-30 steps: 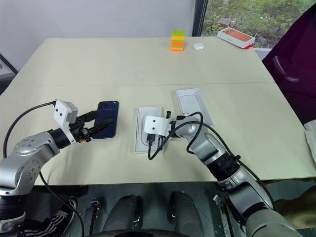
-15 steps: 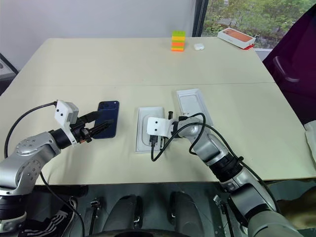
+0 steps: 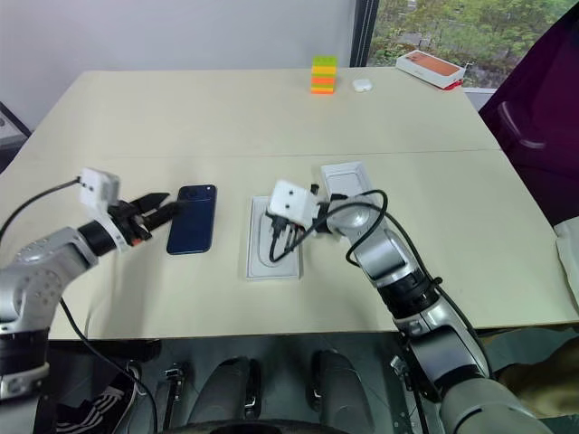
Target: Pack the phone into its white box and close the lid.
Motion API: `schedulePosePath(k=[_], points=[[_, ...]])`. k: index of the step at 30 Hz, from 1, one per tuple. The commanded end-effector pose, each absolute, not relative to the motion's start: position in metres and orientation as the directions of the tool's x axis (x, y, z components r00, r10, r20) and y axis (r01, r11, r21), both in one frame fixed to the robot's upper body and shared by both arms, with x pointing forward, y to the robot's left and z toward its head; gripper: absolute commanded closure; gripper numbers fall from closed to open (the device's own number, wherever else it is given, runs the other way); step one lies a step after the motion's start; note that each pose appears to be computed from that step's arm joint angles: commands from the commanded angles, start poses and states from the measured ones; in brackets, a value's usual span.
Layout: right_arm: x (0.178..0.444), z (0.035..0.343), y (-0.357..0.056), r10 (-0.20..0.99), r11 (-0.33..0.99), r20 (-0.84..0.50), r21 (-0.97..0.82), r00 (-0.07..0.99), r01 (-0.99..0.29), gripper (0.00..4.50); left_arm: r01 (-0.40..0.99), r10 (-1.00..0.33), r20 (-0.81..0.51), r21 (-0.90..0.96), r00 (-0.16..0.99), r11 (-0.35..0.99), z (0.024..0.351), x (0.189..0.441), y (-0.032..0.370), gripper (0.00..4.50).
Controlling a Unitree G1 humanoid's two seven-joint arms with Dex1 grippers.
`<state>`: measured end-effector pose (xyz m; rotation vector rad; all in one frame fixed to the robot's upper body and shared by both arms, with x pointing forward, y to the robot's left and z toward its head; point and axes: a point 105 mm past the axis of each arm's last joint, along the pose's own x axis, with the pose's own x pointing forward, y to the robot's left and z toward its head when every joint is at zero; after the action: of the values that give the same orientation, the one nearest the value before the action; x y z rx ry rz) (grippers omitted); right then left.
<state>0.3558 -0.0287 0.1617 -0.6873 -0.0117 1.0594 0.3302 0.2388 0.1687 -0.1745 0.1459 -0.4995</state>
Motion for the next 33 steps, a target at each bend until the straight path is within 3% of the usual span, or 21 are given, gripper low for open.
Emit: schedulePosePath(k=[1,7,20,27,33], points=[[0.365,0.182,-0.018,0.812,0.347,-0.223,-0.559,0.54,-0.753,4.47,0.441,-0.494,-0.113,-0.312,0.862,0.841,0.17,0.33,0.251,1.54],[0.38,0.18,0.005,0.802,0.355,-0.213,-0.581,0.558,-0.732,4.47,0.342,-0.513,-0.219,-0.526,0.83,0.778,0.157,0.334,0.269,1.54],[0.36,0.156,0.075,0.842,0.274,-0.336,-0.407,0.422,-0.871,4.47,0.232,-0.572,-0.283,-0.711,0.77,0.664,0.126,0.347,0.271,1.54],[0.358,0.144,0.085,0.826,0.248,-0.395,-0.386,0.402,-0.889,4.47,0.232,-0.656,-0.3,-0.768,0.693,0.597,0.109,0.343,0.253,1.54],[0.367,0.107,0.073,0.726,0.229,-0.507,-0.46,0.465,-0.858,4.47,0.233,-0.693,-0.337,-0.773,0.637,0.59,0.097,0.342,0.241,1.54]])
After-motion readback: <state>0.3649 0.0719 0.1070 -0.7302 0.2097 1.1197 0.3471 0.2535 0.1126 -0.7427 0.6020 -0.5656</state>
